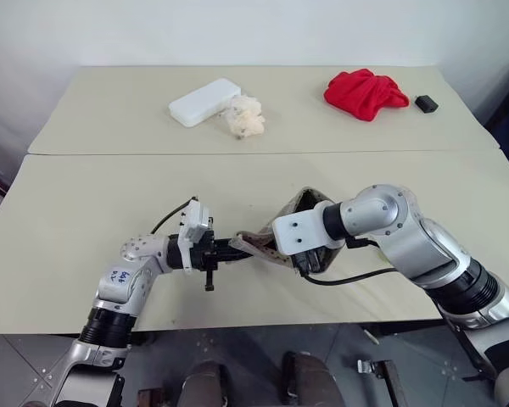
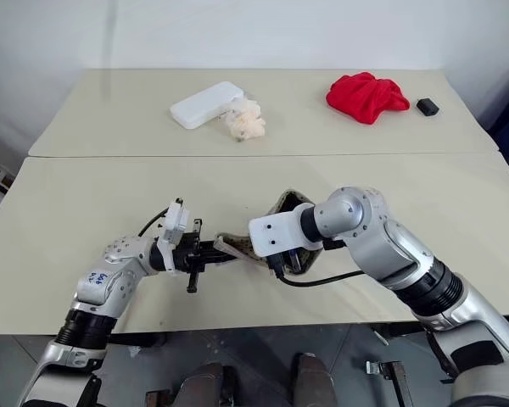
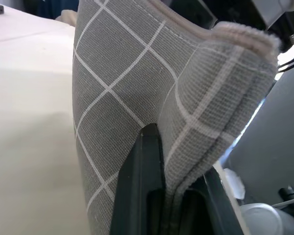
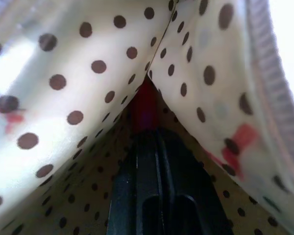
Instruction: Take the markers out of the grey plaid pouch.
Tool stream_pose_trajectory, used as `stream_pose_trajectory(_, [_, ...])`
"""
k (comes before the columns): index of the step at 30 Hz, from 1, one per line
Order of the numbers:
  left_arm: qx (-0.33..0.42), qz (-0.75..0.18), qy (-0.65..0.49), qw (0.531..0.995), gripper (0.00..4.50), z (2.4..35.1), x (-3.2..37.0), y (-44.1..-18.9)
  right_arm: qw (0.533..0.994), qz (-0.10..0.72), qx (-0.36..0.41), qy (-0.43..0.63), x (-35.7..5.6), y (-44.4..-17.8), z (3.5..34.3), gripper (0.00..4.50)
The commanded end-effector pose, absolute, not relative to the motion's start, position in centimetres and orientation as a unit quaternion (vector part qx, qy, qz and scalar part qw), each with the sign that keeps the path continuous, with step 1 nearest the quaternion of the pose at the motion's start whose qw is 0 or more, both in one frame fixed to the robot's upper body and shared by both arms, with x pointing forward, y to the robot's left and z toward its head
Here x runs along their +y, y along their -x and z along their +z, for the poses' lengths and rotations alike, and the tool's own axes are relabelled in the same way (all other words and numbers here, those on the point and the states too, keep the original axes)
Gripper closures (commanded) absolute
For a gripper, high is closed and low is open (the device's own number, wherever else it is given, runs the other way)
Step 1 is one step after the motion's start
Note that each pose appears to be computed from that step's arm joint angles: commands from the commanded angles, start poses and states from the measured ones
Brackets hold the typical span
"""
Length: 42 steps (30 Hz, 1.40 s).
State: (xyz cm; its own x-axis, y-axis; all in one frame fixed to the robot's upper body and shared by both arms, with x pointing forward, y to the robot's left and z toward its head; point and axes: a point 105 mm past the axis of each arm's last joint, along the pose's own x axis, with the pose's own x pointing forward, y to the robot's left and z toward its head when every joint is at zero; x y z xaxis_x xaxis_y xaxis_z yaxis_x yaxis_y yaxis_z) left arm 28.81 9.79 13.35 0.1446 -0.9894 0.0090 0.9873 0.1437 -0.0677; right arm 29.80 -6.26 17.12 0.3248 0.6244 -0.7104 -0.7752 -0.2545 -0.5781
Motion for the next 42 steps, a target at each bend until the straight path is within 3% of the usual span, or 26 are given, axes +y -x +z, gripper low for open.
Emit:
stream_pose_trajectory(1, [-0.006,-0.616,0.023,0.787,3.12,14.1,11.2,-29.6,0.613,0.571,0.073,0.540,-7.0,-29.7,17.7,4.50])
stream_pose_trajectory(3, [-0.016,-0.619,0.015,0.785,2.53,14.2,11.2,-29.6,0.615,0.571,0.077,0.539,-7.2,-29.8,17.6,4.50])
stream_pose_trajectory(8, [-0.046,-0.614,-0.006,0.788,2.53,14.7,11.4,-30.0,0.617,0.570,0.082,0.536,-7.4,-29.9,17.5,4.50])
stream_pose_trajectory(17, [-0.088,-0.667,-0.056,0.737,2.53,15.0,9.4,-28.8,0.617,0.574,0.094,0.530,-7.6,-30.0,17.4,4.50])
stream_pose_trajectory(22, [-0.097,-0.665,-0.059,0.738,2.53,15.3,8.9,-29.4,0.616,0.575,0.097,0.530,-7.7,-30.0,17.3,4.50])
stream_pose_trajectory(25, [-0.093,-0.673,-0.054,0.732,3.11,15.2,8.8,-29.3,0.616,0.575,0.097,0.530,-7.7,-30.1,17.3,4.50])
stream_pose_trajectory(29, [-0.088,-0.671,-0.056,0.734,4.35,14.9,8.7,-29.4,0.620,0.572,0.091,0.530,-7.6,-30.2,17.6,4.50])
stream_pose_trajectory(30, [-0.087,-0.670,-0.056,0.735,4.47,14.9,8.8,-29.5,0.621,0.571,0.089,0.530,-7.6,-30.2,17.7,4.50])
stream_pose_trajectory(36, [-0.082,-0.661,-0.063,0.743,4.47,14.6,9.4,-29.4,0.634,0.550,0.075,0.539,-7.8,-30.7,18.7,4.50])
stream_pose_trajectory(39, [-0.082,-0.656,-0.065,0.747,4.47,14.5,9.8,-29.4,0.684,0.520,0.066,0.508,-7.7,-31.4,19.7,4.50])
stream_pose_trajectory(42, [-0.083,-0.653,-0.059,0.750,4.50,14.4,9.8,-29.3,0.691,0.524,0.086,0.490,-7.7,-31.1,19.3,3.92])
